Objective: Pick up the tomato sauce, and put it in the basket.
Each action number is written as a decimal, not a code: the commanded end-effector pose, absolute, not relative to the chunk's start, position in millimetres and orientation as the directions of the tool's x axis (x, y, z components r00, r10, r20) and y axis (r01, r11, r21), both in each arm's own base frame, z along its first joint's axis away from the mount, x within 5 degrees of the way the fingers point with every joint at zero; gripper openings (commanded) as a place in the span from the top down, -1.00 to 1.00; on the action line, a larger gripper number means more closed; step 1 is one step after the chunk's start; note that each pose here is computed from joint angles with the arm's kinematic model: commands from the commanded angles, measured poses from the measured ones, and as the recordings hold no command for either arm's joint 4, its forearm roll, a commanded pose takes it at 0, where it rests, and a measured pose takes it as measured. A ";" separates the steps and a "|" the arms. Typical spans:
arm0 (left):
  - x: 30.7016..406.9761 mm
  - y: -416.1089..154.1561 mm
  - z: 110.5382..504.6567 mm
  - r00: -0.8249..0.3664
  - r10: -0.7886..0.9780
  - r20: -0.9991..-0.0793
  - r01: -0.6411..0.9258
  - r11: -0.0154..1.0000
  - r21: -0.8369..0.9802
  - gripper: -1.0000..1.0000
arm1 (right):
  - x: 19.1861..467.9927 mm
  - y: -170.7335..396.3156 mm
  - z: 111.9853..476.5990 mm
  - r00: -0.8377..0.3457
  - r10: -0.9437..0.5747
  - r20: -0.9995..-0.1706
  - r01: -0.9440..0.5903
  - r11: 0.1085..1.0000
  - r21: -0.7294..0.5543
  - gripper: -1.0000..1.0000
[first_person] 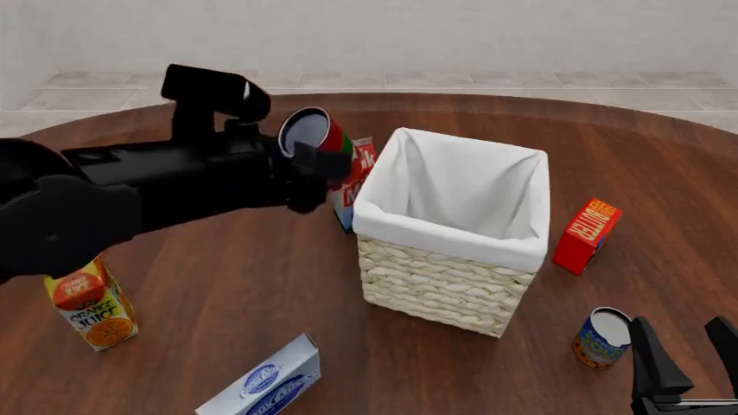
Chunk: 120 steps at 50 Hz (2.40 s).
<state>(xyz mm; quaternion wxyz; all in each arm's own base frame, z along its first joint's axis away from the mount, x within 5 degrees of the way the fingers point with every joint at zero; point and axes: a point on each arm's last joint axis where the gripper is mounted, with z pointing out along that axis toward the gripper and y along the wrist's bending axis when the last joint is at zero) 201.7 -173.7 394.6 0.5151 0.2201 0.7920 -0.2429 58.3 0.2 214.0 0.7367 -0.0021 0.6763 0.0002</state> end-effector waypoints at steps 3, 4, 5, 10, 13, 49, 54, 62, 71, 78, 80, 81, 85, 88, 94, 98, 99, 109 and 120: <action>209.1 -185.7 401.6 -0.345 0.114 -0.932 0.621 0.772 -0.135 1.00 | 58.2 0.2 214.0 0.085 -0.003 -0.996 -0.003 1.000 -0.003 -1.00; 209.7 -186.2 401.6 -0.340 0.117 -0.933 0.623 0.771 -0.130 1.00 | 58.2 0.2 214.0 0.085 -0.003 -0.996 -0.003 1.000 -0.003 -1.00; 211.1 -187.2 401.6 -0.341 0.114 -0.933 0.622 0.772 -0.133 1.00 | 58.3 0.2 214.0 0.085 -0.003 -0.996 -0.003 1.000 -0.003 -1.00; 218.5 -190.8 402.7 -0.334 0.121 -0.935 0.620 0.775 -0.121 1.00 | 58.3 0.2 214.0 0.085 -0.003 -0.996 -0.003 1.000 -0.003 -1.00; 219.9 -192.5 403.4 -0.331 0.121 -0.936 0.622 0.774 -0.120 1.00 | 58.3 0.2 214.0 0.085 -0.003 -0.996 -0.003 1.000 -0.003 -1.00; 250.6 -236.1 390.4 -0.323 0.178 -0.929 0.659 0.747 -0.086 1.00 | 58.3 0.2 214.0 0.085 -0.003 -0.996 -0.003 1.000 -0.003 -1.00; 254.8 -240.7 389.4 -0.318 0.184 -0.930 0.662 0.745 -0.079 1.00 | 58.2 0.2 214.0 0.086 -0.002 -0.996 -0.003 1.000 -0.003 -1.00; 264.9 -250.1 382.8 -0.325 0.189 -0.926 0.661 0.746 -0.079 1.00 | 58.2 0.2 214.0 0.085 -0.002 -0.996 -0.003 1.000 -0.003 -1.00; 274.8 -258.8 380.3 -0.322 0.199 -0.926 0.663 0.745 -0.071 1.00 | 58.2 0.2 214.0 0.085 -0.003 -0.996 -0.003 1.000 -0.003 -1.00; 283.2 -266.4 373.2 -0.323 0.214 -0.922 0.665 0.744 -0.060 1.00 | 58.2 0.2 214.0 0.085 -0.002 -0.996 -0.003 1.000 -0.003 -1.00; 284.6 -268.3 372.2 -0.324 0.215 -0.921 0.666 0.743 -0.060 1.00 | 58.3 0.2 214.0 0.085 -0.003 -0.996 -0.003 1.000 -0.003 -1.00; 286.7 -269.9 372.1 -0.322 0.218 -0.921 0.667 0.743 -0.057 1.00 | 58.3 0.2 214.0 0.085 -0.002 -0.996 -0.003 1.000 -0.003 -1.00; 289.7 -275.2 368.8 -0.318 0.232 -0.919 0.673 0.738 -0.047 1.00 | 58.2 0.2 214.0 0.085 -0.002 -0.996 -0.003 1.000 -0.003 -1.00; 292.1 -277.2 368.1 -0.322 0.233 -0.918 0.672 0.739 -0.048 1.00 | 58.2 0.2 214.0 0.085 -0.003 -0.996 -0.003 1.000 -0.003 -1.00; 298.3 -281.4 362.9 -0.321 0.259 -0.911 0.676 0.736 -0.029 1.00 | 58.3 0.2 214.0 0.085 -0.003 -0.996 -0.003 1.000 -0.003 -1.00; 300.2 -283.0 365.0 -0.316 0.253 -0.914 0.676 0.736 -0.030 1.00 | 58.2 0.2 214.0 0.085 -0.003 -0.996 -0.003 1.000 -0.003 -1.00; 301.8 -284.6 364.7 -0.317 0.255 -0.913 0.676 0.736 -0.029 1.00 | 58.2 0.2 214.0 0.085 -0.002 -0.996 -0.003 1.000 -0.003 -1.00; 307.6 -301.4 356.2 -0.324 0.277 -0.905 0.691 0.722 -0.026 1.00 | 58.3 0.2 214.0 0.085 -0.002 -0.996 -0.003 1.000 -0.003 -1.00; 313.6 -318.9 346.5 -0.332 0.288 -0.898 0.702 0.712 -0.032 1.00 | 58.3 0.2 214.0 0.085 -0.003 -0.996 -0.003 1.000 -0.003 -1.00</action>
